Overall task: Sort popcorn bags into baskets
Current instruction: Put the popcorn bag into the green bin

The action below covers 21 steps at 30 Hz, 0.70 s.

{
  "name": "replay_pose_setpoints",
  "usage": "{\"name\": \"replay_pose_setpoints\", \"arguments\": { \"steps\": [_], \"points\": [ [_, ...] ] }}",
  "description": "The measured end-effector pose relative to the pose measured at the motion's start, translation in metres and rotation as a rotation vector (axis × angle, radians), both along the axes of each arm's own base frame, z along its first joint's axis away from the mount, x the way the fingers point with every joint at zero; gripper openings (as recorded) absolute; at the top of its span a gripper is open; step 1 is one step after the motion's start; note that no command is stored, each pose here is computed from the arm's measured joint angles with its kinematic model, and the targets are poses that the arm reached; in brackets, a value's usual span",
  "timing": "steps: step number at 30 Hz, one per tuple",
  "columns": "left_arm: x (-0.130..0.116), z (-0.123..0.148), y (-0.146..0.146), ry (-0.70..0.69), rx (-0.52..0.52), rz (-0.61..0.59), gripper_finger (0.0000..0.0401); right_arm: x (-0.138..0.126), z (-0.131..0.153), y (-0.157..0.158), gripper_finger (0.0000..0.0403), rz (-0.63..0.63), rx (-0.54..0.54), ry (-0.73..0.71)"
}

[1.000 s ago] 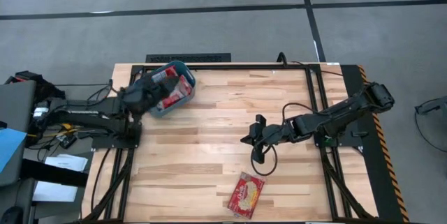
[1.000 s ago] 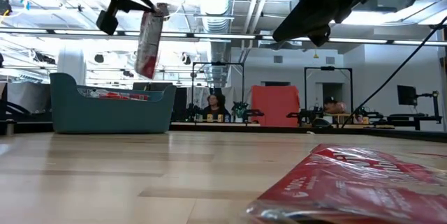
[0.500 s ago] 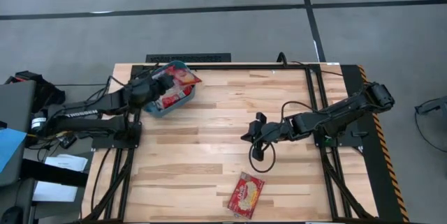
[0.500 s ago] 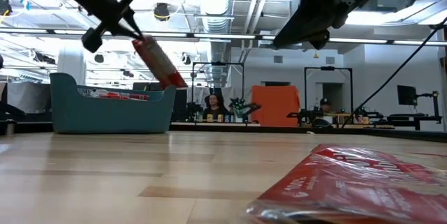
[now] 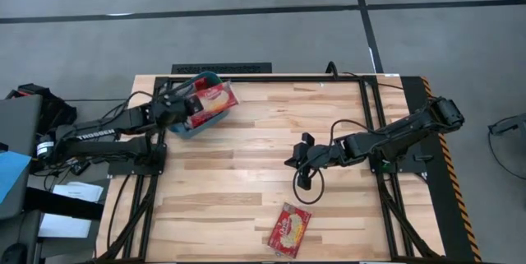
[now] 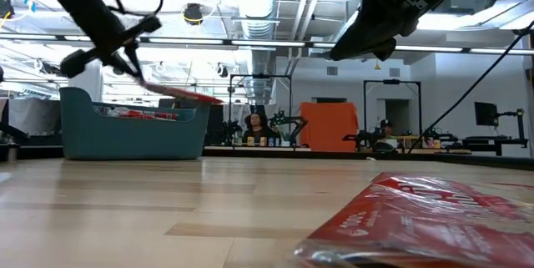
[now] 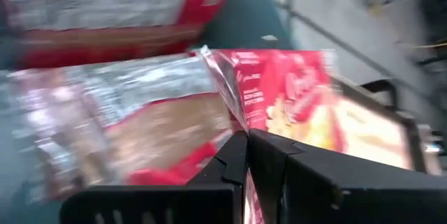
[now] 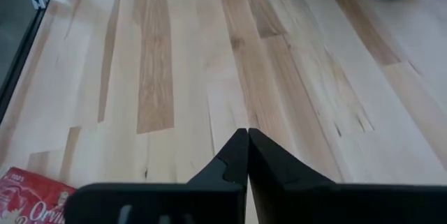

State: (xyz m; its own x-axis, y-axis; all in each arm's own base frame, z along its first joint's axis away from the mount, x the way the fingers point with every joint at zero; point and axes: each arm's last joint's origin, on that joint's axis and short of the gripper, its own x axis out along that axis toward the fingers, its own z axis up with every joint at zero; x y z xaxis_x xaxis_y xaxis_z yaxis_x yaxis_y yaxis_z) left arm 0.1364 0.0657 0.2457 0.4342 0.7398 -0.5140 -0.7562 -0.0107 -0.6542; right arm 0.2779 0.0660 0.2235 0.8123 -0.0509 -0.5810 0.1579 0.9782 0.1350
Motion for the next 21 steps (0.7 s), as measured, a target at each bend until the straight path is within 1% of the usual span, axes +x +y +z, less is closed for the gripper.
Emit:
{"name": "replay_pose_setpoints", "arguments": {
  "steps": [3, 7, 11, 17, 21],
  "points": [
    [-0.006, -0.007, -0.002, 0.072, -0.049, 0.024, 0.0, 0.0, 0.0, 0.0, 0.003, 0.0, -0.001, 0.003],
    [-0.009, -0.01, -0.003, 0.109, -0.056, 0.054, 0.0, 0.0, 0.0, -0.002, 0.002, -0.008, 0.0, 0.003],
    [-0.011, -0.011, -0.002, 0.094, -0.059, 0.103, 0.0, 0.001, 0.0, -0.007, 0.0019, -0.024, 0.0, 0.002],
    [-0.015, -0.014, -0.002, 0.081, -0.067, 0.202, 0.0, 0.002, 0.0, -0.011, 0.0039, -0.039, 0.0, 0.001],
    [-0.015, -0.013, -0.002, 0.062, -0.053, 0.236, 0.0, 0.002, 0.0, -0.011, 0.0042, -0.039, 0.0, 0.0]
  ]
}}
